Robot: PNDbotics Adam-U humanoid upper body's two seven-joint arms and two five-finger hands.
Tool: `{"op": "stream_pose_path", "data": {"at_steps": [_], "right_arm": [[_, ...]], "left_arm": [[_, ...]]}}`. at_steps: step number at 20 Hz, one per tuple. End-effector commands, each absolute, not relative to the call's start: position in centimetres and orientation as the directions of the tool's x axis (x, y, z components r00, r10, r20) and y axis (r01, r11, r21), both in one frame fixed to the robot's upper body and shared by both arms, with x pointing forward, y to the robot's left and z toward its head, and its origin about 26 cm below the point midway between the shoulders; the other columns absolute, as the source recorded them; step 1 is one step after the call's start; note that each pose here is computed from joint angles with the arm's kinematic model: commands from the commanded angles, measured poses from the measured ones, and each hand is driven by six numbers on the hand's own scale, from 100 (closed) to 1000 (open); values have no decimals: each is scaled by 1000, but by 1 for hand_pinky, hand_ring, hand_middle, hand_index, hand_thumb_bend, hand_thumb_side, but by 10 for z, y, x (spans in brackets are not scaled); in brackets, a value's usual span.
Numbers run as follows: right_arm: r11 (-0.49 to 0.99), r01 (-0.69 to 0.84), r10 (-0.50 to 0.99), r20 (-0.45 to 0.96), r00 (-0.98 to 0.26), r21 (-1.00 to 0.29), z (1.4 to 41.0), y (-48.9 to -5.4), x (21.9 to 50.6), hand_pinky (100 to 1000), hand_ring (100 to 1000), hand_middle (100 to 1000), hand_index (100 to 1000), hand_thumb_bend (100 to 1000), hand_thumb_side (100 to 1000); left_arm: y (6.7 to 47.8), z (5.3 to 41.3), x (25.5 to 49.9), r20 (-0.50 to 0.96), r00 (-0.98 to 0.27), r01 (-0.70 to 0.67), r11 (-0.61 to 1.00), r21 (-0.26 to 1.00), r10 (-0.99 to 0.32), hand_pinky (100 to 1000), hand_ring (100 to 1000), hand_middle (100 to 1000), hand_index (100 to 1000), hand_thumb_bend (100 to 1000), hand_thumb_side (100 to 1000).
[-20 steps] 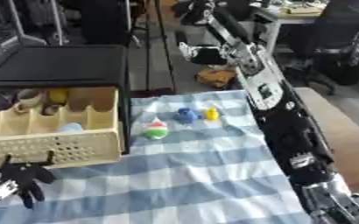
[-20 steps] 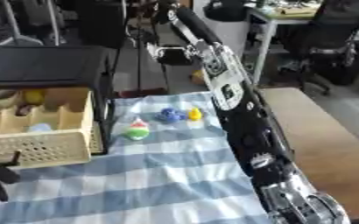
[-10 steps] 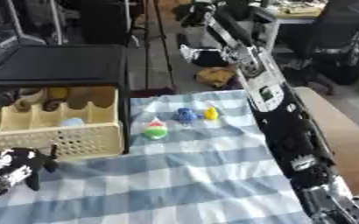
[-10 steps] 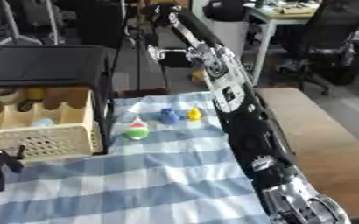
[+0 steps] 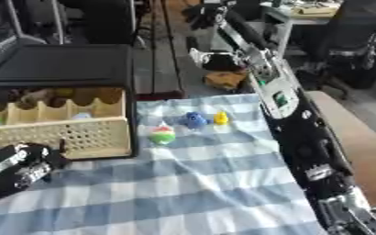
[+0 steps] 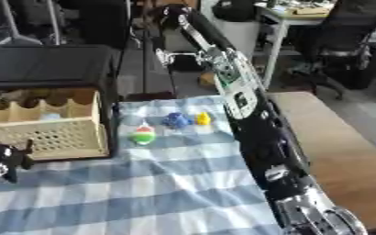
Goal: Pick up objects from table and place into drawer.
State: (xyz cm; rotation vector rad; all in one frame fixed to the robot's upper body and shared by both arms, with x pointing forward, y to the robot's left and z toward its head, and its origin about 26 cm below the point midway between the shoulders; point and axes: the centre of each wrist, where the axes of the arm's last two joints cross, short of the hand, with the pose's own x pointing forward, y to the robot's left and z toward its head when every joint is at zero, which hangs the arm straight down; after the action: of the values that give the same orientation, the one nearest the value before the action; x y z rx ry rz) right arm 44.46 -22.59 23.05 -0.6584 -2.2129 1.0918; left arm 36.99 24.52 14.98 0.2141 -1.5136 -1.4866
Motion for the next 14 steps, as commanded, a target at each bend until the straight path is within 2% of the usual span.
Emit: {"op": "stream_pose_path", "data": {"at_steps": [1,14], "right_arm": [[548,202,640,251,-726,-811,245,-226,442,732,700,709,855,100,100],[554,192,623,251,-740,-810,246,-222,442,733,700,707,854,100,100]], "left_arm": [[244,155,379,429,-529,429,206,879,-732,646,731,793,778,100,1000],[235,156,403,241,-520,260,117,958,-819,648,714,770,781,100,1000]]}}
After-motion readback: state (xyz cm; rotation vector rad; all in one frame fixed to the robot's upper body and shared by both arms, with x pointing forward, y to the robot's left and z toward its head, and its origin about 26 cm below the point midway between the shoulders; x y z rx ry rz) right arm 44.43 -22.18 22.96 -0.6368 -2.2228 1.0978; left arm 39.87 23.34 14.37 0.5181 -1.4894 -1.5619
